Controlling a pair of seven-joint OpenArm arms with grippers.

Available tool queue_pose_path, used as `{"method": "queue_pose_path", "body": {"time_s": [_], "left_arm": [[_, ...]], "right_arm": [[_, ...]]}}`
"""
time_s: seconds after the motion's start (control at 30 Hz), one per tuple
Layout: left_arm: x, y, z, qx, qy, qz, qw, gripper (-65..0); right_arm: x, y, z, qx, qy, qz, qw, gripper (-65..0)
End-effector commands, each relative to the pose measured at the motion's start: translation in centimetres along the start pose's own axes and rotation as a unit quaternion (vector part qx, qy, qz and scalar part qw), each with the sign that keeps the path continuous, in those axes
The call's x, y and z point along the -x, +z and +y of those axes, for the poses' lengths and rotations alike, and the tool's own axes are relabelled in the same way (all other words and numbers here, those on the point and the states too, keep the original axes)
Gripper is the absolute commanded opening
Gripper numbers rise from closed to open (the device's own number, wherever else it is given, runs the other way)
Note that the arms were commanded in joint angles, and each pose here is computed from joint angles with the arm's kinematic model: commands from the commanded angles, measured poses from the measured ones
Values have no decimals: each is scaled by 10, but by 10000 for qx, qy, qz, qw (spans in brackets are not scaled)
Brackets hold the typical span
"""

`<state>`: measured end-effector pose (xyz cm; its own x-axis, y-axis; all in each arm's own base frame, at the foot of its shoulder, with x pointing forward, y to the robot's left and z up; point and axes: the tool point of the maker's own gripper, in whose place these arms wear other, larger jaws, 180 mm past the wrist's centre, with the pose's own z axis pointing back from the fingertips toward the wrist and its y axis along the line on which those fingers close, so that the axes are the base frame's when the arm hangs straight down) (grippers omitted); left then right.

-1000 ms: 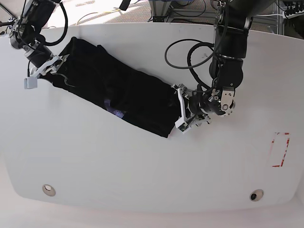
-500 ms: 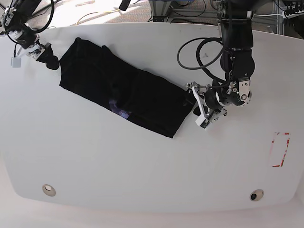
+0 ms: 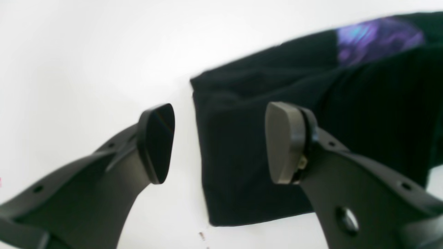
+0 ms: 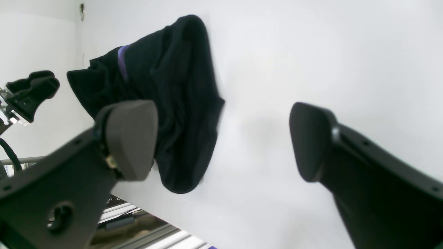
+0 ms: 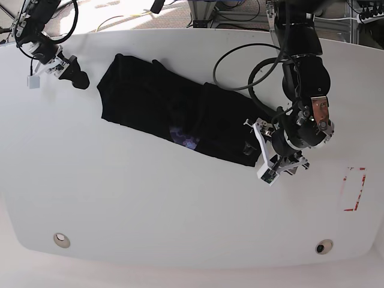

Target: Fold the T-shirt properly

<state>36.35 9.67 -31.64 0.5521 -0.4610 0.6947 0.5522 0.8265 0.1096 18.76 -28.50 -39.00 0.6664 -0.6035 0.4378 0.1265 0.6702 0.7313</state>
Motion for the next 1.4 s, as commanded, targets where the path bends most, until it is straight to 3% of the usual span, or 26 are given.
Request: {"method": "queue_pose_path", "body": {"time_s": [0.0,0.23,0.4,0.67,0.8,0.97,1.37], "left_arm": [[-13,4,4,-55,-43,-64,10000,-265],[-4,-20,-4,259,211,-1,9994,-265],[24,-50,-20,714,590,194,9955,-265],[62,-72,-23,986,953,470,9894,-265],[65,-73,-24,1009,983,508,9887,-265],[69,-72,-23,991,1007,542,9885,-265],[103,-56,10,630,1772,788,9790,-265]], "right_arm": [[-12,1,7,-92,162,-96,9998,-75],[-8,-4,10,-145,179,2,9997,-75],[-8,-5,11,-159,175,7,9997,-75],[4,-18,7,17,204,181,9996,-75],[19,-27,7,82,177,340,9992,-75],[37,-52,25,-185,247,696,9971,-75],[56,-87,73,-712,514,918,9919,-76]]}}
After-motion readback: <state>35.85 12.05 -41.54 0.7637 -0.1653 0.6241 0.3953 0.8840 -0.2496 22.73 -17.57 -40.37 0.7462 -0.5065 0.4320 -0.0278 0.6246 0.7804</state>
